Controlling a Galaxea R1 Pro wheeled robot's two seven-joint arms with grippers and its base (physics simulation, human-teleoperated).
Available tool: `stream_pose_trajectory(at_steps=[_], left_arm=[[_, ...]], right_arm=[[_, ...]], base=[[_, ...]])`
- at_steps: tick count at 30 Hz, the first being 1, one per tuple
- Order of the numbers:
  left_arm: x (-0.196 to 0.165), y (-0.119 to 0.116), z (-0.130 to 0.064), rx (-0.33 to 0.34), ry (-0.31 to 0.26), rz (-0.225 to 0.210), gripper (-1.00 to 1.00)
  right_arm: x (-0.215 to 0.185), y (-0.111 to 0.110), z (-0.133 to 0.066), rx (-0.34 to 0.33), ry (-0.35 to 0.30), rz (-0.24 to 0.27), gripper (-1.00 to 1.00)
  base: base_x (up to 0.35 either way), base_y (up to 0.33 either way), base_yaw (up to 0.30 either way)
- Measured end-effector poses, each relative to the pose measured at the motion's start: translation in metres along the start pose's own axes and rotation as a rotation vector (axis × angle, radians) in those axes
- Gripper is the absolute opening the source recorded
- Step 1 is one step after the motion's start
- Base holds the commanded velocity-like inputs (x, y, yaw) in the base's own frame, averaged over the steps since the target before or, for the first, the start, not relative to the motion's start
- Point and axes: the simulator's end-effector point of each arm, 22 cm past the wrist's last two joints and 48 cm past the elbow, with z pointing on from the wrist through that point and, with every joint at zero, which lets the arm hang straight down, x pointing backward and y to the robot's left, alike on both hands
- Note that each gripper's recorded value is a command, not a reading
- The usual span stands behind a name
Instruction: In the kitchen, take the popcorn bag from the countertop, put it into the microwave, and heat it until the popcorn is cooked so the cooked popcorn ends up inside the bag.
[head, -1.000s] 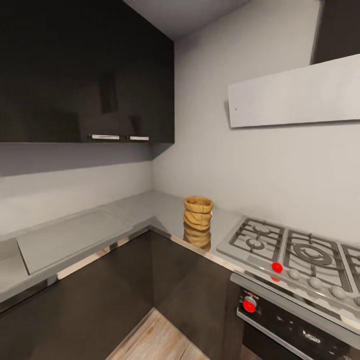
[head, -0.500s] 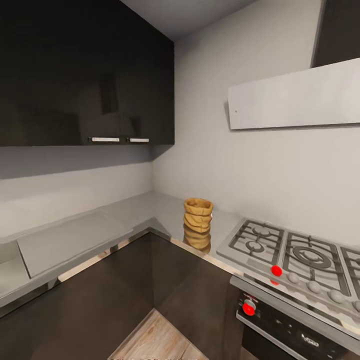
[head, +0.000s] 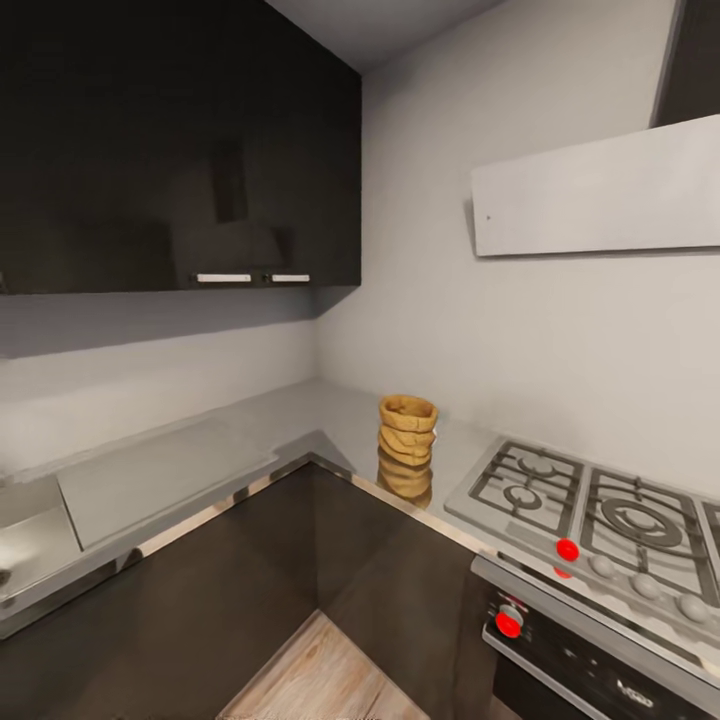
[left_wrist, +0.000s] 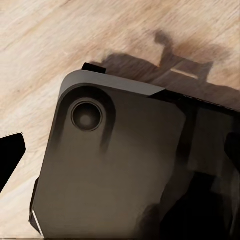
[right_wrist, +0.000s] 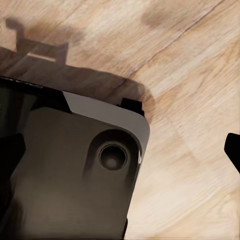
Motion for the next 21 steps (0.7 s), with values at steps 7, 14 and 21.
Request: stream_pose_trajectory(at_steps=[7, 14, 21], left_arm=[[0.003, 0.001, -0.01, -0.003, 0.011, 0.0, 1.0], [0.007, 0.002, -0.019, -0.006, 0.021, 0.0, 1.0], [0.011, 0.003, -0.025, -0.01, 0.032, -0.001, 1.0]], right_arm=[[0.001, 0.001, -0.009, -0.001, 0.002, 0.003, 1.0], [0.004, 0.002, -0.017, -0.002, 0.011, 0.006, 1.0], [0.008, 0.004, -0.023, -0.004, 0.021, 0.009, 1.0]], base=[[0.0, 0.0, 0.158], [0.0, 0.0, 0.16], [0.0, 0.0, 0.159]])
